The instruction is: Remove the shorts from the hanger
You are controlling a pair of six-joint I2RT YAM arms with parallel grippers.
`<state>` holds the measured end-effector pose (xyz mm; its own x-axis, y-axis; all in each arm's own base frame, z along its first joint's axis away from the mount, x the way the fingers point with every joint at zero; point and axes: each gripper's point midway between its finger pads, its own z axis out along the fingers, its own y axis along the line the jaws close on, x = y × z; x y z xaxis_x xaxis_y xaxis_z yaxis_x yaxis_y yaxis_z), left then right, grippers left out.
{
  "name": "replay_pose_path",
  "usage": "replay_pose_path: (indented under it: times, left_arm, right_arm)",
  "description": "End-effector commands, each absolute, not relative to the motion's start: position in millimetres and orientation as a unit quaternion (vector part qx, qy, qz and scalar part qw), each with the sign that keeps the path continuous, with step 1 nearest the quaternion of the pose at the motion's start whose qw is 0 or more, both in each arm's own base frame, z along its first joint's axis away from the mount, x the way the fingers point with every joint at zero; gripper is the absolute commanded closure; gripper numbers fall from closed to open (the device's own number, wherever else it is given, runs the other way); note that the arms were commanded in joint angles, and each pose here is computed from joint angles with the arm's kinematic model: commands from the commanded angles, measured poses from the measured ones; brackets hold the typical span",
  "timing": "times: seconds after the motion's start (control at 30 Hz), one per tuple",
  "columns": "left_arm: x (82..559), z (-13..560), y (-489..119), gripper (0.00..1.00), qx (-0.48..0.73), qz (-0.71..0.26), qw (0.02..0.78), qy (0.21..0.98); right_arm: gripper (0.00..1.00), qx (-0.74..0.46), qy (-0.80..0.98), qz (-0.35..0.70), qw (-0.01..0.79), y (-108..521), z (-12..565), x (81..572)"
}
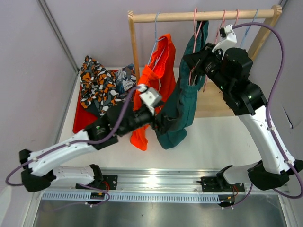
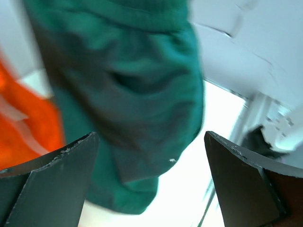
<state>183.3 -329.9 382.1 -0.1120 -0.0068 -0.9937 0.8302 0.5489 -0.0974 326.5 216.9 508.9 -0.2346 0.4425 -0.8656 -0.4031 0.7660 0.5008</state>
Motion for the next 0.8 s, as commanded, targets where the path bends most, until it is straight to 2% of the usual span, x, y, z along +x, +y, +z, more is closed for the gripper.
replay_pose_path:
  times: [0.0, 0.3, 0.33, 0.4, 0.43, 0.47, 0.5, 0.53, 0.57, 0.77]
  left_arm:
    - [152.1, 403.8, -374.0, 0.01, 0.342, -0.449, 0.572, 0.595]
    - [163.3, 380.7, -423.5, 0.01, 0.346, -0.447, 0.564, 0.602]
    - [164.9, 374.9, -428.0, 0.05, 0.349, -0.445, 0.561, 0.604]
    - [174.4, 372.0, -430.0, 0.21, 0.333, -0.434, 0.572, 0.611]
    - [176.1, 371.7, -431.5, 0.48, 0.331, -0.432, 0.573, 0.613]
    - [178.3, 368.1, -434.1, 0.66, 0.330, -0.429, 0.572, 0.616]
    - [178.0, 366.0, -434.9, 0.76, 0.328, -0.430, 0.569, 0.620]
    - [178.5, 366.1, -435.2, 0.94, 0.325, -0.430, 0.569, 0.621]
    - [177.3, 363.7, -432.8, 0.99, 0.325, -0.430, 0.568, 0.622]
    - [153.1, 349.4, -412.4, 1.00, 0.323, -0.415, 0.571, 0.630]
  right_arm:
    - [1.00, 0.022, 0.642, 0.372, 0.670, 202.2, 560.0, 303.9]
    - [1.00, 0.027, 0.637, 0.369, 0.676, 191.6, 561.4, 293.3]
    - [1.00, 0.028, 0.638, 0.369, 0.675, 191.0, 560.1, 291.9]
    - [1.00, 0.032, 0.637, 0.368, 0.677, 188.5, 560.0, 290.7]
    - [1.00, 0.033, 0.637, 0.369, 0.677, 187.4, 559.1, 289.5]
    - [1.00, 0.034, 0.637, 0.369, 0.677, 187.3, 558.4, 289.8]
    - [1.00, 0.034, 0.636, 0.368, 0.678, 186.7, 558.9, 289.4]
    - [1.00, 0.034, 0.637, 0.367, 0.678, 187.0, 558.4, 290.0]
    - [1.00, 0.034, 0.638, 0.365, 0.677, 187.1, 557.2, 291.2]
    - [1.00, 0.034, 0.641, 0.356, 0.679, 186.6, 556.1, 298.5]
